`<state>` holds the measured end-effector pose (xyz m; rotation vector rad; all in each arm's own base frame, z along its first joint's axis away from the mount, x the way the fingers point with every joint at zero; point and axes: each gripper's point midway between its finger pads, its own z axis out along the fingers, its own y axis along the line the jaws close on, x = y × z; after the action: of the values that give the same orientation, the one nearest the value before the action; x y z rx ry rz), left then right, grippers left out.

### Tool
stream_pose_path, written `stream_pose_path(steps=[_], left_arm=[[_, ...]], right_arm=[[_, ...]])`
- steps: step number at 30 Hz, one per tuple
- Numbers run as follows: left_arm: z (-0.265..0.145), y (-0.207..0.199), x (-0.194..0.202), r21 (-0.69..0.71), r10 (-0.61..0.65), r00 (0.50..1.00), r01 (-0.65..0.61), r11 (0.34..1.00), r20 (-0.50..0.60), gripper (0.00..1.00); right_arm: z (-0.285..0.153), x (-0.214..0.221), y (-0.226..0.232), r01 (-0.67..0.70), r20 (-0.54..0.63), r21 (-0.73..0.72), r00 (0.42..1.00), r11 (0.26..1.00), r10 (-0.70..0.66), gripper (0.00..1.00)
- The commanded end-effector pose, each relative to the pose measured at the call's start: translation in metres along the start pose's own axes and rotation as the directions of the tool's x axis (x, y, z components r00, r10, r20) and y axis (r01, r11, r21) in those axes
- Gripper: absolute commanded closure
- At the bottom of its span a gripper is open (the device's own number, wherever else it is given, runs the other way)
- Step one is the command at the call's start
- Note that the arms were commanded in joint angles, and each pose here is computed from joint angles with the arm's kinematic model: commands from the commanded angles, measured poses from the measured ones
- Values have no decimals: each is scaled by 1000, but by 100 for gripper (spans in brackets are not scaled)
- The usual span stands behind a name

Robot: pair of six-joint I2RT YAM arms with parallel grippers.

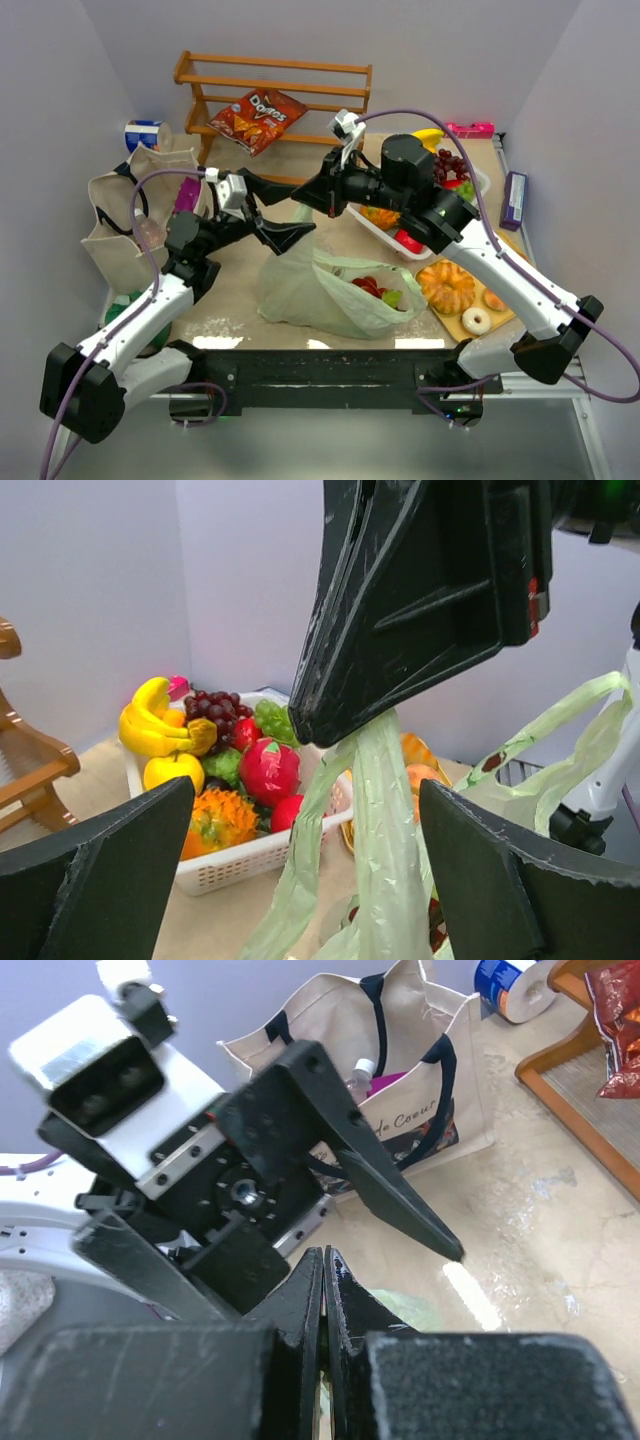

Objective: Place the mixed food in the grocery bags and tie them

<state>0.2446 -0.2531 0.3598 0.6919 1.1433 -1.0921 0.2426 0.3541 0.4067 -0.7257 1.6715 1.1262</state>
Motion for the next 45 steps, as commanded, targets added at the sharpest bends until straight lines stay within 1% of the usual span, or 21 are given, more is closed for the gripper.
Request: stream_pose_path(steps=[1,8,13,18,23,25,26,29,30,31,32,33,35,36,37,38,39,40,42,43,45], left_arm=[[9,-13,-12,119,36,999,-40,992,36,0],[18,-19,2,227,-17,1000,11,974,22,5],[21,-42,29,309,-85,996,93,947,-38,19],[11,-51,59,285,-143,985,163,944,-92,31],[0,-52,71,247,-159,981,183,952,-114,36],[-2,-52,74,240,-166,979,191,952,-120,42],[-2,-52,76,239,-173,977,198,950,-124,45],[-1,-53,78,236,-196,971,224,946,-136,71],[0,-52,77,231,-205,969,232,945,-137,87],[0,-48,78,201,-221,965,247,948,-140,96],[1,-45,77,176,-229,964,251,952,-138,100],[1,-39,76,147,-235,963,254,956,-135,100],[0,-24,68,72,-252,959,262,962,-132,100],[-2,-17,67,44,-262,955,270,962,-138,100],[-8,-4,69,-10,-285,946,287,958,-157,100],[-7,1,61,-25,-284,947,283,959,-154,100],[-11,13,59,-65,-283,946,276,959,-158,100],[-15,20,69,-111,-324,925,307,945,-200,100],[-18,38,65,-159,-315,923,285,945,-220,100],[-23,44,71,-193,-344,906,302,933,-246,100],[-31,60,67,-227,-354,900,300,926,-254,100]], right_arm=[[-7,-15,12,12,46,-50,999,999,-10,100],[-5,-16,13,9,41,-62,999,998,-6,100],[-4,-19,7,14,46,-29,999,999,-13,100],[-6,-25,5,24,58,-15,998,1000,-23,100],[-7,-27,3,29,61,-6,998,1000,-29,100],[-6,-25,3,27,59,-8,998,1000,-27,100],[-5,-26,2,26,59,-7,998,1000,-25,100],[-3,-23,0,22,53,-4,998,1000,-22,100],[-3,-22,0,23,50,-3,998,1000,-23,100],[-4,-23,-2,26,48,9,998,1000,-26,100],[-5,-22,-3,34,44,17,998,999,-35,100],[-8,-24,-4,40,46,28,998,999,-42,96],[-15,-27,-9,64,42,67,997,996,-67,72],[-19,-31,-11,75,47,81,996,994,-79,59],[-25,-34,-15,92,50,106,994,990,-97,36],[-29,-35,-16,100,51,115,993,988,-107,28],[-32,-37,-19,110,56,129,991,986,-118,16],[-39,-41,-22,135,64,143,987,980,-145,12],[-45,-42,-26,157,64,157,984,975,-169,3],[-52,-47,-33,180,70,176,978,968,-194,2],[-58,-45,-35,202,63,151,975,968,-214,1]])
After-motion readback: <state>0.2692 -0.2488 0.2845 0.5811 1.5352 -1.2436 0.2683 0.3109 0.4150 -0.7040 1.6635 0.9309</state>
